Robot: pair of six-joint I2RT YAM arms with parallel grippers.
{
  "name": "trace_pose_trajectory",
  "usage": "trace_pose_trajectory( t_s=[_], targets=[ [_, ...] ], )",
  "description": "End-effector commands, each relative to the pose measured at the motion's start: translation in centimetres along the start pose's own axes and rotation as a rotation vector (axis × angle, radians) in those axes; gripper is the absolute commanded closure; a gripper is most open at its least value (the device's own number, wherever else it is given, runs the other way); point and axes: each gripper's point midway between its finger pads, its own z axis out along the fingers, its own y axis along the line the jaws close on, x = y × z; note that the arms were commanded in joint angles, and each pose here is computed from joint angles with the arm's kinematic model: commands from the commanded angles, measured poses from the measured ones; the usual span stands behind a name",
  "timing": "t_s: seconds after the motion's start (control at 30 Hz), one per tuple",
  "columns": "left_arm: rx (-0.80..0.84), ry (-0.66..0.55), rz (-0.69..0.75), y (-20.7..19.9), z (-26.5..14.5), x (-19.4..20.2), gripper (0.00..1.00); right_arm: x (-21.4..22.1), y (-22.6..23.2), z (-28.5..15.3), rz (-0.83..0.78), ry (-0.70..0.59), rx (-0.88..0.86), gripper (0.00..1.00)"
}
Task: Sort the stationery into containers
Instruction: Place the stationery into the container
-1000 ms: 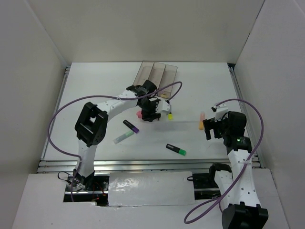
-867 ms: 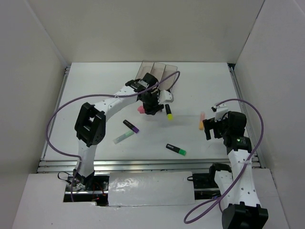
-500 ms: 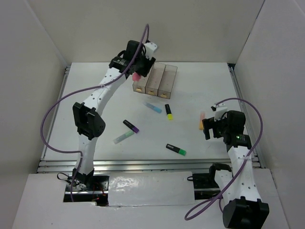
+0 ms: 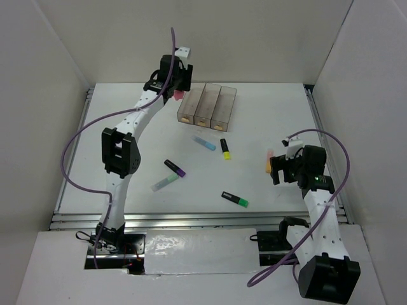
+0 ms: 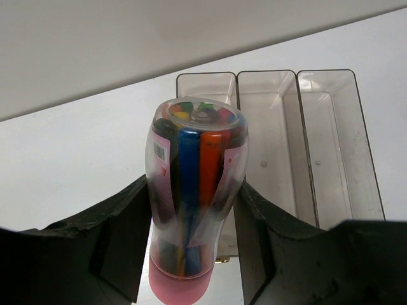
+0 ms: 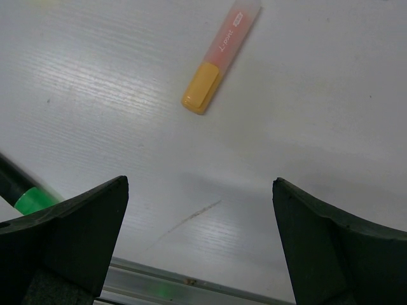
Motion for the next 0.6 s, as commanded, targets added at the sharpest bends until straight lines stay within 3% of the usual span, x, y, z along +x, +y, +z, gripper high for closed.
trace_pose_trajectory(
  t_s=[0.0,0.33,0.57],
  targets=[
    [0.085,-0.138,-0.036,-2.2,1.1,-3.6,1.0,-2.0,-0.8,-0.1,0.009,-0.05,0.024,0.0],
    [0.121,-0.055,-0.016,-3.1,5.0,2.4,0.93,-2.1,-1.0,0.9,0.03,-0.035,0.016,0.0],
    [0.086,-0.043,0.008,-2.4,6.6,4.2,0.8,-2.5,-1.2,1.2,0.05,-0.033,0.016,0.0]
  ],
)
